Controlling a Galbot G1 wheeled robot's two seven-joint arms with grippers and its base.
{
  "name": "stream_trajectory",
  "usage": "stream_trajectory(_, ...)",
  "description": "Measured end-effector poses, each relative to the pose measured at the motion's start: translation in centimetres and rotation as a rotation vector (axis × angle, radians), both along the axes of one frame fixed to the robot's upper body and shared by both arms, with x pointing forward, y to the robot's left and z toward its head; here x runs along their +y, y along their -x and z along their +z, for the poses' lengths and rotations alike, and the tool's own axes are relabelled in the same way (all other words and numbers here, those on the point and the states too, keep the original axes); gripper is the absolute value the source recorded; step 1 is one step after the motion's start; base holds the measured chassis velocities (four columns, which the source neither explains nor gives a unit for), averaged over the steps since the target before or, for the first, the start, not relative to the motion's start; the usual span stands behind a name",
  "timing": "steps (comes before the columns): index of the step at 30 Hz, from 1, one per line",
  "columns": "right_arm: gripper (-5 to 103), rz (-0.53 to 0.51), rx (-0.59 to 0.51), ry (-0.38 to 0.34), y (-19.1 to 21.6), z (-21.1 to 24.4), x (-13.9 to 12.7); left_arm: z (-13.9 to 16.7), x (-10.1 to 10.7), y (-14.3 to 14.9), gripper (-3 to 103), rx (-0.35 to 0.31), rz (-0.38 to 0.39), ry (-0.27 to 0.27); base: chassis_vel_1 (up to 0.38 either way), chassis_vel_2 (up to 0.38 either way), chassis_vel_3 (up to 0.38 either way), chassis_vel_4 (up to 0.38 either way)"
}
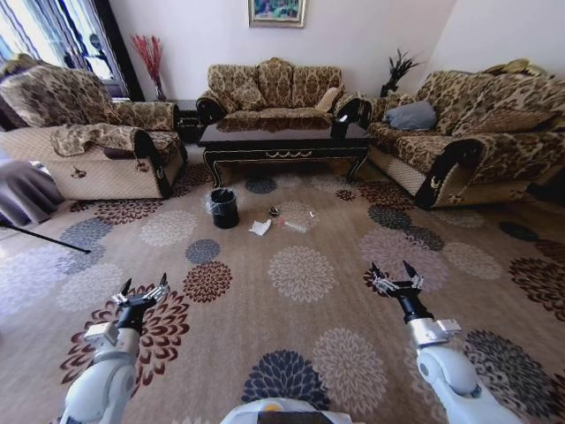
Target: Move to the front of the table and pick up the trash from the floor, then place it into the trash bin.
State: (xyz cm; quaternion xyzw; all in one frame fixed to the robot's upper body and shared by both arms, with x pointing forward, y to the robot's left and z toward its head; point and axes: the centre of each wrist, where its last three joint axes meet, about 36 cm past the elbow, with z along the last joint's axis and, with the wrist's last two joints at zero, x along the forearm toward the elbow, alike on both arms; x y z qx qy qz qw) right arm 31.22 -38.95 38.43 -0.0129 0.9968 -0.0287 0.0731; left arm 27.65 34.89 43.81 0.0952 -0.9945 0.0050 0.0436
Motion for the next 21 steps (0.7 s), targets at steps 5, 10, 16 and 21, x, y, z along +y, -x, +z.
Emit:
stream_trajectory(5,100,-0.002,-0.005,0.0,-0.06,0.03,-0.05,-0.12,0.03,-0.06,100,0.002,0.0,0.001,0.0,0.0,0.0,0.0)
stream_trajectory(10,100,-0.002,-0.009,-0.001,-0.06,-0.04,-0.07,-0.22,0.01,-0.11,100,0.004,0.0,0.002,0.0,0.0,0.0,0.0)
stream_trajectory(16,100,-0.012,-0.013,0.002,-0.08,0.03,-0.26,-0.14,-0.02,-0.12,100,0.002,-0.003,0.001,0.0,0.0,0.0,0.0)
stream_trajectory(21,100,-0.015,-0.02,0.01,-0.19,0.09,-0.56,-0.06,0.19,-0.25,100,-0.001,-0.002,-0.003,0.0,0.0,0.0,0.0)
